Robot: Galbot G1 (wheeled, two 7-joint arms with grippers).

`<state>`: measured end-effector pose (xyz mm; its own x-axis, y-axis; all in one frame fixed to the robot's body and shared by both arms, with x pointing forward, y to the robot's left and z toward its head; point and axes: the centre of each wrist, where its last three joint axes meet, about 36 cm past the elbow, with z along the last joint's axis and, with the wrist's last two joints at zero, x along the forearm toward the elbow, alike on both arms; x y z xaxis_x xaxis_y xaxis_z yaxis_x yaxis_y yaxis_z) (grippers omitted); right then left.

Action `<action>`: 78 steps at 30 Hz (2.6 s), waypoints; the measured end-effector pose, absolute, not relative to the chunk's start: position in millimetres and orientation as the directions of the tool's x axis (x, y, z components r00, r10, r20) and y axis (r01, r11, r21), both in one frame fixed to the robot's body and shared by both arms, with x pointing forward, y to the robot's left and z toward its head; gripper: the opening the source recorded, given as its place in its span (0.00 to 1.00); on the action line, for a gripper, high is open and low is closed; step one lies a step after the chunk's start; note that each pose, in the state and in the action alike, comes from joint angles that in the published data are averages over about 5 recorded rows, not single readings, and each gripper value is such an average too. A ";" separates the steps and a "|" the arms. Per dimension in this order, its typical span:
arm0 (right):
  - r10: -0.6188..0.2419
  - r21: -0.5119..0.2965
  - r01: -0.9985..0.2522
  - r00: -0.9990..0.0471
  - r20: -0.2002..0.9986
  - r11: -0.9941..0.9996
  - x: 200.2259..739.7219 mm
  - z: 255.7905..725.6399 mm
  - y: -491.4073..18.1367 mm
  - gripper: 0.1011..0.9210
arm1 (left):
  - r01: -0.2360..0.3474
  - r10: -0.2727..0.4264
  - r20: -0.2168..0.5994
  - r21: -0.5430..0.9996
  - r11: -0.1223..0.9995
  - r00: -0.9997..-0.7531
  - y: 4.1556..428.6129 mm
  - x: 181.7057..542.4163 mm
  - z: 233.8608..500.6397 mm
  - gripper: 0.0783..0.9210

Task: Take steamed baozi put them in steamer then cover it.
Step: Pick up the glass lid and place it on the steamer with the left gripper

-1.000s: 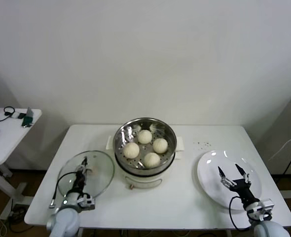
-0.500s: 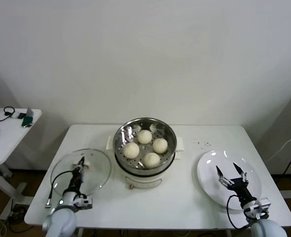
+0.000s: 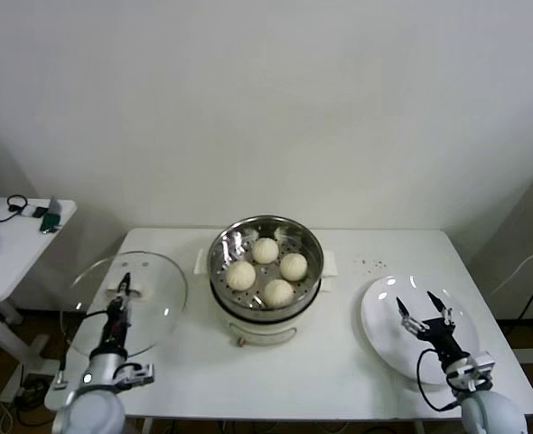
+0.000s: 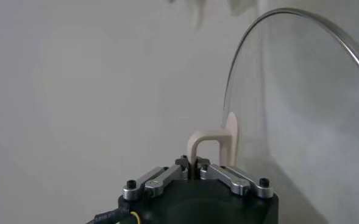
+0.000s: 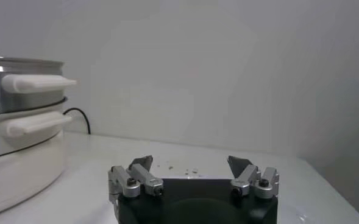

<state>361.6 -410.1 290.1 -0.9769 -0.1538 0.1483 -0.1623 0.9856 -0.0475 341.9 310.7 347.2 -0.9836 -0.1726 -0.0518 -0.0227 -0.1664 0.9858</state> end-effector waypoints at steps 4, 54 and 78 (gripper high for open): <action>-0.157 -0.062 -0.168 -0.976 0.152 0.984 366.7 292.0 -411.7 0.88 | -0.056 -0.192 -0.089 0.984 -0.171 -0.977 305.6 330.5 366.7 0.08; -0.127 -0.139 -0.155 -0.973 0.191 0.978 377.6 278.2 -420.1 0.88 | -0.036 -0.020 -0.035 0.997 0.063 -0.999 62.5 405.6 458.8 0.08; -0.106 -0.140 -0.132 -0.978 0.180 0.981 373.7 277.1 -425.0 0.88 | 0.002 0.014 0.002 1.000 0.008 -1.000 21.0 425.2 431.7 0.08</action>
